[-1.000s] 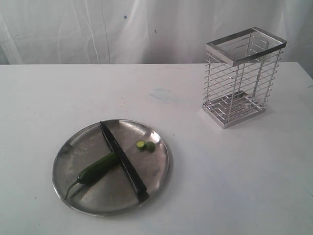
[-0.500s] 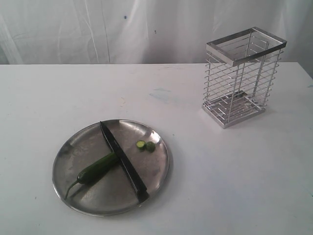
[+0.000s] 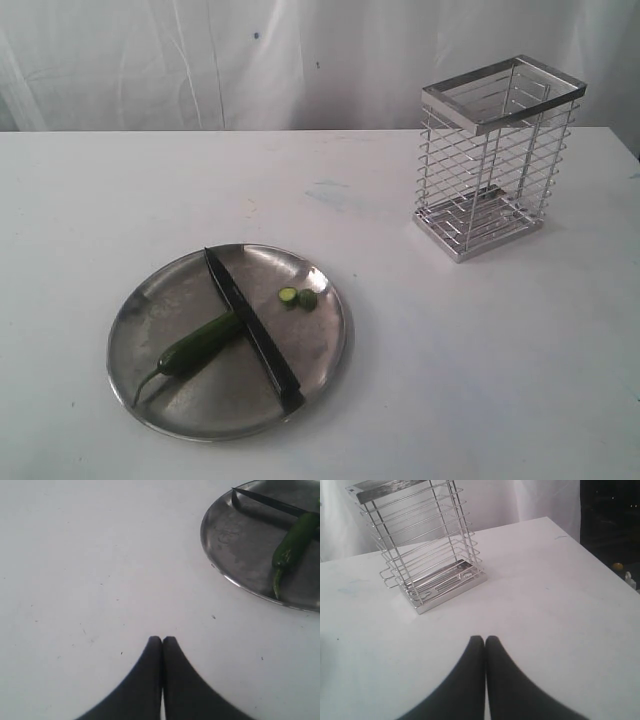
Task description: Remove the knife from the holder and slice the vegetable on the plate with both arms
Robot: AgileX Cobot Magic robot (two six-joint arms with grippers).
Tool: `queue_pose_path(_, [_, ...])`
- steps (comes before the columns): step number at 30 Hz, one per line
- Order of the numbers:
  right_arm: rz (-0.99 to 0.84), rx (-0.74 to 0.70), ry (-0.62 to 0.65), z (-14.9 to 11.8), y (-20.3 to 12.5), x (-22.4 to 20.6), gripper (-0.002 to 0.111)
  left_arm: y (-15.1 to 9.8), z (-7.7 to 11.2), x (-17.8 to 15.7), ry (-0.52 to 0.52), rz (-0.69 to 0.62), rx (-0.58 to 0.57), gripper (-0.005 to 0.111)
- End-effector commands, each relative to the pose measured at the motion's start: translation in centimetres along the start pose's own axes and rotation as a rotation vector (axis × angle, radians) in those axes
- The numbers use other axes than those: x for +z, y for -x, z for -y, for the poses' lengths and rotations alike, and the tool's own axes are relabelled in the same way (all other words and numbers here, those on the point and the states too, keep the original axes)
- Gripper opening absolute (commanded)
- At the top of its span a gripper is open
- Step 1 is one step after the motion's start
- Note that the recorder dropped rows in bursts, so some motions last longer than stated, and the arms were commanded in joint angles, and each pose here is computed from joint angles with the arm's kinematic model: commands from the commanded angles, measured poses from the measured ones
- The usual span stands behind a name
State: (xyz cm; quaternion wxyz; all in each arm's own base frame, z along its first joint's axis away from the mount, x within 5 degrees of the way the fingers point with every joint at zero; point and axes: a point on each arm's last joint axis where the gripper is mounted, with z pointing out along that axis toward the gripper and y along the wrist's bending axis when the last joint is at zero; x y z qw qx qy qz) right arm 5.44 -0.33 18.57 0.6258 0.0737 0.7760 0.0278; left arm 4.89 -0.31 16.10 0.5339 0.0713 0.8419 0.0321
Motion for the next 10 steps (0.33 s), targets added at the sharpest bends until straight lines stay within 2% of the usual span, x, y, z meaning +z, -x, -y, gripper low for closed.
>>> queue_pose_path(1, [0.014,0.001,0.007,-0.05,0.12,-0.02,0.000,-0.13,0.03,0.06,-0.001,-0.002,-0.008,0.000])
queue_pose_path(10, [0.014,0.001,0.007,-0.05,0.12,-0.02,0.000,-0.07,0.04,0.05,-0.003,0.006,-0.006,0.000])
